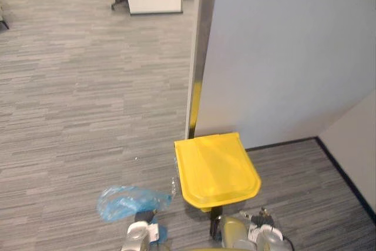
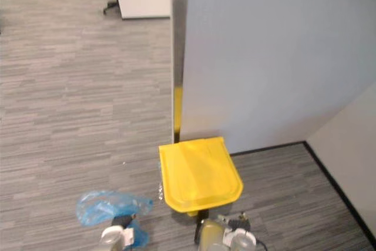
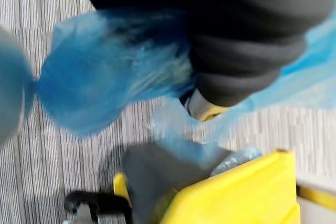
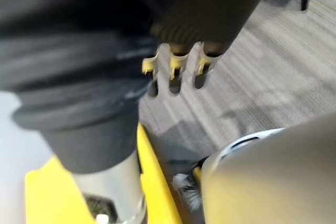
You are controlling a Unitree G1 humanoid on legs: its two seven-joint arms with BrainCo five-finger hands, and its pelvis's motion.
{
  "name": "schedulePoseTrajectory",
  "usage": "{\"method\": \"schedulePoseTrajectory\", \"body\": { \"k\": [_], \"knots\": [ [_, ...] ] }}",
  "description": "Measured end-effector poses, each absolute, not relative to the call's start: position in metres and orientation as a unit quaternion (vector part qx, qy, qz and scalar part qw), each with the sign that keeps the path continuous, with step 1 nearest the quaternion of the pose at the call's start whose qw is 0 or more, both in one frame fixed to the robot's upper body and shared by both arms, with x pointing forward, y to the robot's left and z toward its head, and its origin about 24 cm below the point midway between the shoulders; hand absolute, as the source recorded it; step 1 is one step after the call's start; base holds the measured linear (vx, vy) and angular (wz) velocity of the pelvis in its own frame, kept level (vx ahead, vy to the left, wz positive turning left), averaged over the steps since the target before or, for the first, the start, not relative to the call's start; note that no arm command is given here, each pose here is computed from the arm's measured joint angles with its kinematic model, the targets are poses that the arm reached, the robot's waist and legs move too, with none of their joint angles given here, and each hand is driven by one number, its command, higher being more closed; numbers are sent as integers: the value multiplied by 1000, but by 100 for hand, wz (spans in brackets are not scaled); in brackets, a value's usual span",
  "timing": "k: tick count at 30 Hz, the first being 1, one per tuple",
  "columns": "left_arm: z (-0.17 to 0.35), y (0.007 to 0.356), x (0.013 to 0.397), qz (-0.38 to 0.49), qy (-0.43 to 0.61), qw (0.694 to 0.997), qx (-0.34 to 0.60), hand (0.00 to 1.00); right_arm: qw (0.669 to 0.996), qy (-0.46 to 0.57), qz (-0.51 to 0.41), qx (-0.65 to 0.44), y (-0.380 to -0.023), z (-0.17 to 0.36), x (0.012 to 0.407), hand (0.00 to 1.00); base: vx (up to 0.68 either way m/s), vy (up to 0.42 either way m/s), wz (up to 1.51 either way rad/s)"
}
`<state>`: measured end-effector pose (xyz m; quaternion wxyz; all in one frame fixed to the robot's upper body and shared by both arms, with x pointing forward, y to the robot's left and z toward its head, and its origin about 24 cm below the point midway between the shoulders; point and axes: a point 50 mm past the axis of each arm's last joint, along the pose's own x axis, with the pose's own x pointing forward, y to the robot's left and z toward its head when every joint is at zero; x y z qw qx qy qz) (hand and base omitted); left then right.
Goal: Gather rubbish on tea table into small bin, then transfer packed bag to large trash can.
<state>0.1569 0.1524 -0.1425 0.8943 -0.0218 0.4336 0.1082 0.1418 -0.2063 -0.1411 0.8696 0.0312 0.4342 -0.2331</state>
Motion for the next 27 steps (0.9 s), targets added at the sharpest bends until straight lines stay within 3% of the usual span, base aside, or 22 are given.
{"method": "schedulePoseTrajectory", "body": {
  "k": [15, 21, 27],
  "knots": [
    [-140, 152, 158, 94, 423, 901, -10, 100, 881, 444, -161, -14, -188, -144, 141, 0, 87, 14, 18],
    [-133, 154, 167, 81, 402, 912, 12, 100, 918, 386, -80, -39, -154, -124, 188, 0, -90, -40, 22],
    [-119, 164, 188, 73, 359, 930, 41, 100, 963, 251, -49, -85, -145, -73, 253, 0, -129, -68, 18]
  ]
}}
